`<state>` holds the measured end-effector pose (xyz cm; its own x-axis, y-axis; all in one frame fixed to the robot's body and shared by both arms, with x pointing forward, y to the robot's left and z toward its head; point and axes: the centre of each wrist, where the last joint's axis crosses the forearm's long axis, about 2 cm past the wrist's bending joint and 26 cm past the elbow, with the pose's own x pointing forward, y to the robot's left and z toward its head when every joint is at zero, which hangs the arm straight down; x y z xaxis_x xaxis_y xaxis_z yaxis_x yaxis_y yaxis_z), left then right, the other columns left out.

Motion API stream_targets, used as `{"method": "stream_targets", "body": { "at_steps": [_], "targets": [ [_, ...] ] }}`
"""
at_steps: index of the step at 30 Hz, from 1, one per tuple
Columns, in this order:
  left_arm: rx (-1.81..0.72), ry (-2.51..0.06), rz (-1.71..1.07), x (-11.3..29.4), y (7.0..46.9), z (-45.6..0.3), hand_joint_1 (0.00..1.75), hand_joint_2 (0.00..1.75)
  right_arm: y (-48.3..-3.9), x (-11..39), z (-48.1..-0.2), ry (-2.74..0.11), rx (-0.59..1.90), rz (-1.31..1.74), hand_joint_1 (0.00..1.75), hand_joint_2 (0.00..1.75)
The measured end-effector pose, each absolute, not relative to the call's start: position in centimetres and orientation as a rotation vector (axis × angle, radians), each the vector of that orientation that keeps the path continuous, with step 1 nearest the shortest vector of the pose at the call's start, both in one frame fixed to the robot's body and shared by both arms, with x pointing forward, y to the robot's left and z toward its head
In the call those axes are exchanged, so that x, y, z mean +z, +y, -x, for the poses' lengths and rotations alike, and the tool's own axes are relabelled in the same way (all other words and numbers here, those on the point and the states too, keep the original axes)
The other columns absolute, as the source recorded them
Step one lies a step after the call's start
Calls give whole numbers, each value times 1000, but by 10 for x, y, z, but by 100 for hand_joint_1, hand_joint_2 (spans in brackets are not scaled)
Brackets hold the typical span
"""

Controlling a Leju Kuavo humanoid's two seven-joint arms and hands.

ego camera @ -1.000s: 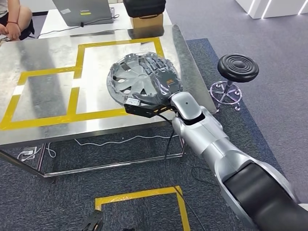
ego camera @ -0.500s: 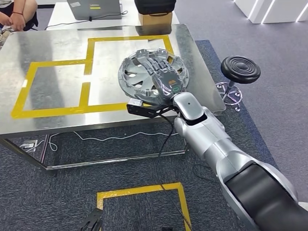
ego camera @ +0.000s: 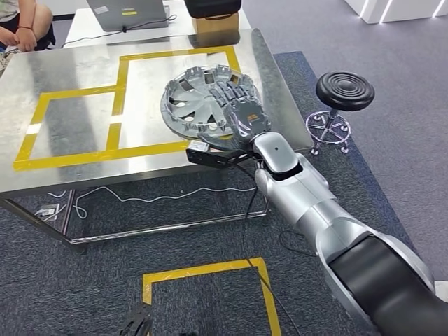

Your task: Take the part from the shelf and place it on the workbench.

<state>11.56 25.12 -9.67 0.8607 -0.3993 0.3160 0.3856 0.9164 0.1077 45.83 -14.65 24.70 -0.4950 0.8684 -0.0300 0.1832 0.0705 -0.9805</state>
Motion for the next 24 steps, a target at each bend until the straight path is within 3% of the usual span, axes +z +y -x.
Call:
{"method": "stream_targets", "body": {
  "at_steps": [24],
  "targets": [
    [-415,-349,-40,-95,250,-120,0,0,-150,247,-460,-1744,1464,1057,0,0]
  ]
}}
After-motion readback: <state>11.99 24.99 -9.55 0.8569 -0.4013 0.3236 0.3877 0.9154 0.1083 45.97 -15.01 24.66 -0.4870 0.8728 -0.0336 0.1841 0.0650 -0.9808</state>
